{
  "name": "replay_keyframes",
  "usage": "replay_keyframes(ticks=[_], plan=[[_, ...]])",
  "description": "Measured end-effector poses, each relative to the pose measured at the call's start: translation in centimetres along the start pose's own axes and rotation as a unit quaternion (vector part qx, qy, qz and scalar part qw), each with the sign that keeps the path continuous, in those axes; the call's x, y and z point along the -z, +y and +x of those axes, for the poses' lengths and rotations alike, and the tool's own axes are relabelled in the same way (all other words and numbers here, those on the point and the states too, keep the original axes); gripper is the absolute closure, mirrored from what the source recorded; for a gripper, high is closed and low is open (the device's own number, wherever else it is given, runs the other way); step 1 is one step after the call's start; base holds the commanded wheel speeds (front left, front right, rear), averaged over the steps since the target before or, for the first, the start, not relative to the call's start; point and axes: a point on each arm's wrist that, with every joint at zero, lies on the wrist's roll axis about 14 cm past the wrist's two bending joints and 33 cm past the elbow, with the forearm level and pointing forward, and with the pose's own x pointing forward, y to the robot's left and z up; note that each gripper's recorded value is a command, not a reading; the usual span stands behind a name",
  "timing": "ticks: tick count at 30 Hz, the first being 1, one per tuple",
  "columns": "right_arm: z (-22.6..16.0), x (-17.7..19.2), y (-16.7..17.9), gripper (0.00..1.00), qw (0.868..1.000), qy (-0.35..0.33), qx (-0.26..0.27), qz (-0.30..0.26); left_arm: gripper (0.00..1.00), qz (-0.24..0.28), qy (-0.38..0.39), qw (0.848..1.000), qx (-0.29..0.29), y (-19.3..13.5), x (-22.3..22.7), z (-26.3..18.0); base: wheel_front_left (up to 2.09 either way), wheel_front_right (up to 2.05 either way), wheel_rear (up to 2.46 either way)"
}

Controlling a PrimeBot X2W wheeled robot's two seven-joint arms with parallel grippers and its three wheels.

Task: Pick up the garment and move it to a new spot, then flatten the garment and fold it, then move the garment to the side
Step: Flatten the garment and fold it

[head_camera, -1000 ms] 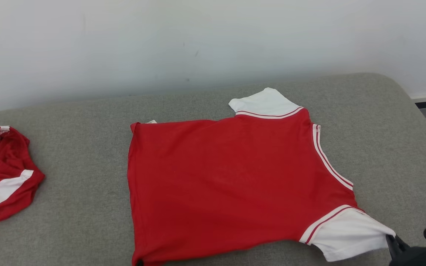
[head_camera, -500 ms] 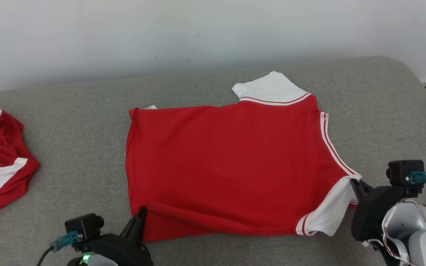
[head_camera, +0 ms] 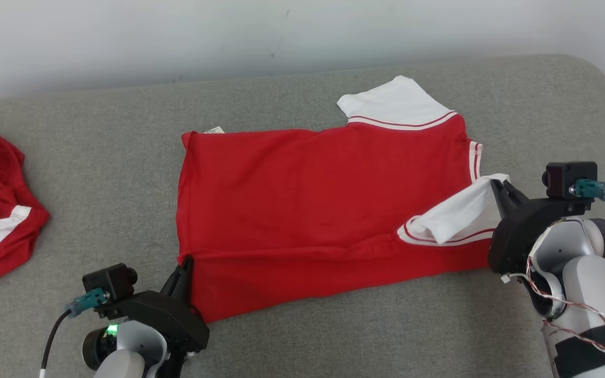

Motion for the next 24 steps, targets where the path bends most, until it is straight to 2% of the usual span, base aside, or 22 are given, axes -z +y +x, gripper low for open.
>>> replay_keyframes(ticks=[15, 19, 20, 21, 22, 24], plan=[[3.4, -0.2, 0.8, 1.0, 1.0, -0.014, -0.001, 0.028, 1.0, 0.005, 0.004, 1.0, -0.006, 0.8, 0.6, 0.7, 0.0, 0.0, 0.0], [3.8, -0.3, 0.8, 1.0, 1.0, -0.021, 0.002, 0.021, 1.0, 0.006, 0.008, 1.0, -0.008, 1.0, 1.0, 0.7, 0.0, 0.0, 0.0], [3.9, -0.2, 1.0, 0.95, 1.0, -0.02, 0.001, 0.022, 0.93, 0.006, 0.009, 1.0, -0.009, 1.0, 1.0, 0.7, 0.0, 0.0, 0.0], [4.0, -0.1, 1.1, 0.0, 1.0, -0.019, 0.0, 0.023, 0.49, 0.006, 0.01, 1.0, -0.01, 1.1, 1.1, 0.7, 0.0, 0.0, 0.0], [4.1, -0.1, 1.3, 0.0, 1.0, -0.02, -0.001, 0.023, 0.0, 0.005, 0.007, 1.0, -0.012, 1.1, 1.1, 0.6, 0.0, 0.0, 0.0], [4.1, -0.1, 1.3, 0.0, 0.999, -0.025, -0.001, 0.026, 0.0, 0.006, 0.007, 1.0, -0.013, 1.2, 1.1, 0.5, 0.0, 0.0, 0.0]])
